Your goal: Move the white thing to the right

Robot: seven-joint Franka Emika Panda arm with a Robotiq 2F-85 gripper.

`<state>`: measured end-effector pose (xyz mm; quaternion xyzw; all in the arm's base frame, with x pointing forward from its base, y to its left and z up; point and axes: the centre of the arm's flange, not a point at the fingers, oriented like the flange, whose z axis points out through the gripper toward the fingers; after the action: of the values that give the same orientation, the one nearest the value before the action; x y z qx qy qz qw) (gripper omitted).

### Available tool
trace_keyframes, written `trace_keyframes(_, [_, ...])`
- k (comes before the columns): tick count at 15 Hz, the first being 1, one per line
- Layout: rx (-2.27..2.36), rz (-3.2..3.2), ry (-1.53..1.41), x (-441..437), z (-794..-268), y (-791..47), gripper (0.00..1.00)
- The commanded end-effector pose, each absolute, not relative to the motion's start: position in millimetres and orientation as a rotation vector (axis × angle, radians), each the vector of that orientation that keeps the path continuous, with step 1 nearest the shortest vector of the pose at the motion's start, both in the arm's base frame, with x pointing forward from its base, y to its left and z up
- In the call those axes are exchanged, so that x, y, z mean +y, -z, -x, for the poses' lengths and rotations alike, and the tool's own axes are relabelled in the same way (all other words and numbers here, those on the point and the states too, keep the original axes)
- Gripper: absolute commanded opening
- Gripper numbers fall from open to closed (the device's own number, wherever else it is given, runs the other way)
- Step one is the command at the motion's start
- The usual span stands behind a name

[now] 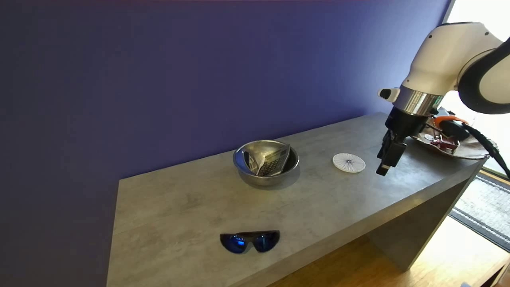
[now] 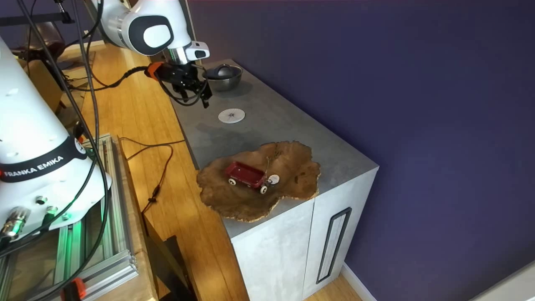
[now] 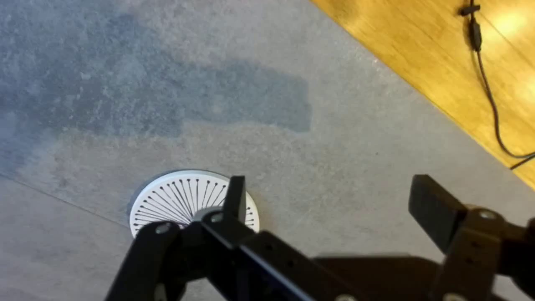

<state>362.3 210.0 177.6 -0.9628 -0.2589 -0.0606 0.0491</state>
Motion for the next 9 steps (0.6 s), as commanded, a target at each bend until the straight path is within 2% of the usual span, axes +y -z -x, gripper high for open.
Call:
trace_keyframes(1, [-0.490,2.999,0.191,205,-375,-180,1.00])
trace_keyframes(6, [-0.052,3.075,0.159,197,-381,-174,1.00])
trace_keyframes(7, [-0.189,3.050,0.181,181,-381,-175,1.00])
trace_keyframes(9, [-0.101,3.059,0.173,183,-380,-173,1.00])
